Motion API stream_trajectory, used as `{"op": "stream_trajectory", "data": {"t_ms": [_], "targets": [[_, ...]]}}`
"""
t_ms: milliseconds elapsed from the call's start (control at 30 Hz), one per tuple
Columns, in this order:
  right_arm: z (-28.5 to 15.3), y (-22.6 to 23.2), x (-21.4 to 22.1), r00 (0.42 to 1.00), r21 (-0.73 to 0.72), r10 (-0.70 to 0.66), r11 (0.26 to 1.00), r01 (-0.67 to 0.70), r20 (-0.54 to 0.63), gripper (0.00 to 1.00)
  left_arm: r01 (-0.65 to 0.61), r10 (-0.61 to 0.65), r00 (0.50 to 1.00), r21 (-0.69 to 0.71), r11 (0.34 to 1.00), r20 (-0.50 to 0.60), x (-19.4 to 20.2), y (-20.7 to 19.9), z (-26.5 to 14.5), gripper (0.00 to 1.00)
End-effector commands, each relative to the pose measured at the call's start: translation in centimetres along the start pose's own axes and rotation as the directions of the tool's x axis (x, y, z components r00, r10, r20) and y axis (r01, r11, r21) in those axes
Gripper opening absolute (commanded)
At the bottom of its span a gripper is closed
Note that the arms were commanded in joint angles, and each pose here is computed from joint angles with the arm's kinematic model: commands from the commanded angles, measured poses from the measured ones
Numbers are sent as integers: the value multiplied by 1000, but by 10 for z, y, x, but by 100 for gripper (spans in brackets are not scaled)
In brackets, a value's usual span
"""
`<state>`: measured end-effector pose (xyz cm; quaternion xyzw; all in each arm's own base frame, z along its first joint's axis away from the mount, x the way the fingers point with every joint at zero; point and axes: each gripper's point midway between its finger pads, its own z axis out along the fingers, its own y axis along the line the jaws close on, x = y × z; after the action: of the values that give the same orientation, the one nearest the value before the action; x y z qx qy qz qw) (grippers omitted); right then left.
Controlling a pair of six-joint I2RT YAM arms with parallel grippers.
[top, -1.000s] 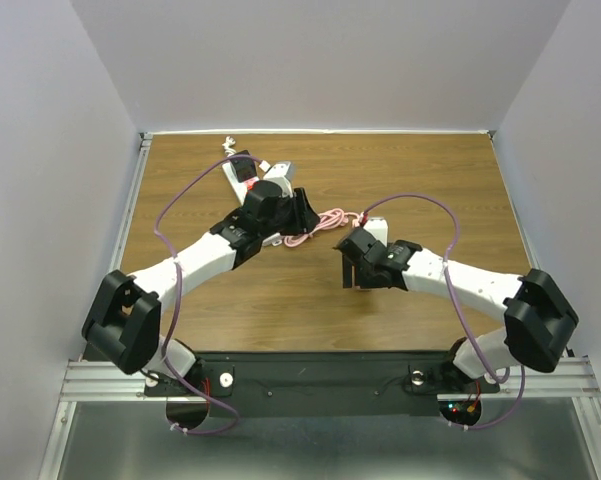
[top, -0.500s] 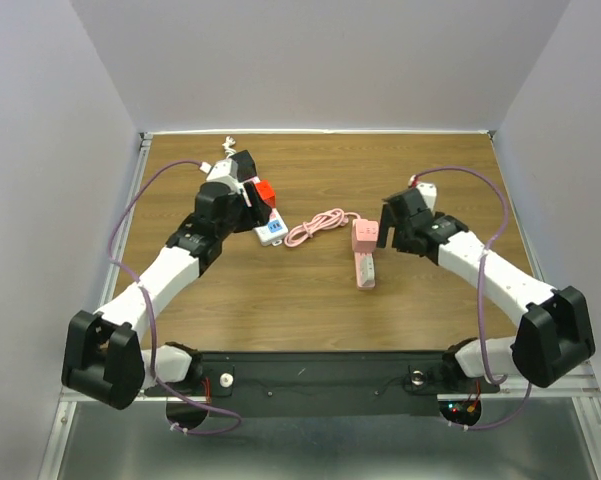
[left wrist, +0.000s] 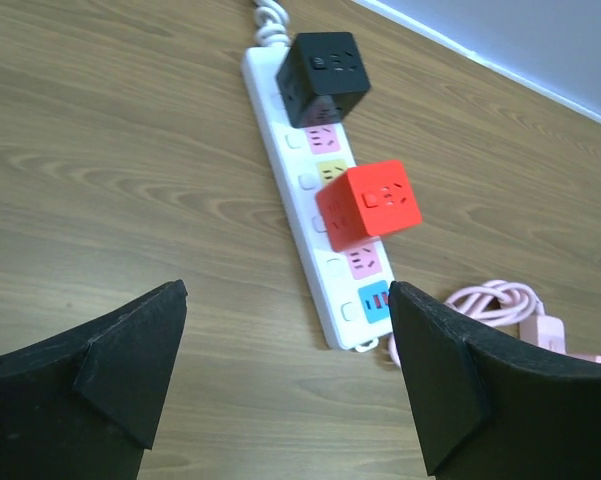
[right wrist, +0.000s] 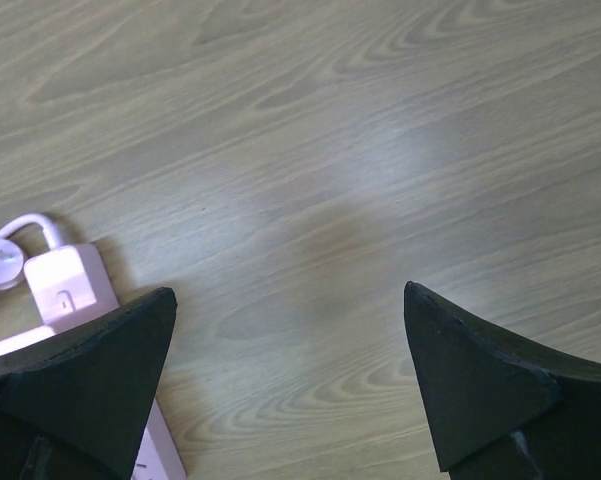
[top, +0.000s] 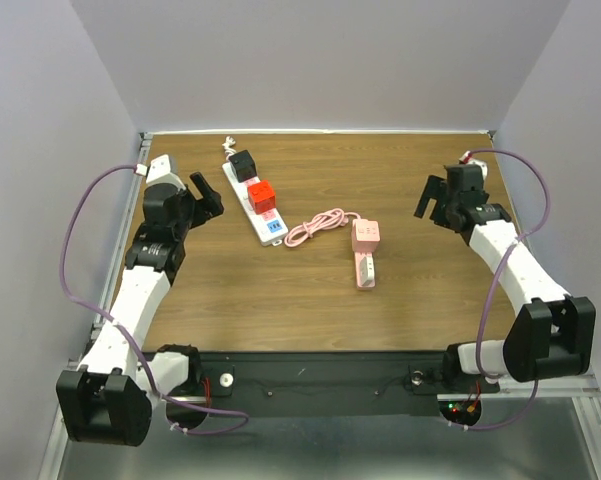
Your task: Insert the plug
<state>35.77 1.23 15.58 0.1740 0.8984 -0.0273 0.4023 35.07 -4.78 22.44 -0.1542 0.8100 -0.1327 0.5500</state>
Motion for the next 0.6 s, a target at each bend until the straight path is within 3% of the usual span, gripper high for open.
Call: {"op": "stream_trajectory", "data": {"t_ms": [0, 567], "targets": [[-10, 2, -40, 994, -73, 28, 997, -21, 103, 100, -21, 24, 999, -79, 997, 32, -11, 19, -12, 95], [-29, -10, -46, 984, -107, 79, 992, -62, 163, 100, -22, 37, 987, -99, 995, 154, -49, 17, -35, 95]]}}
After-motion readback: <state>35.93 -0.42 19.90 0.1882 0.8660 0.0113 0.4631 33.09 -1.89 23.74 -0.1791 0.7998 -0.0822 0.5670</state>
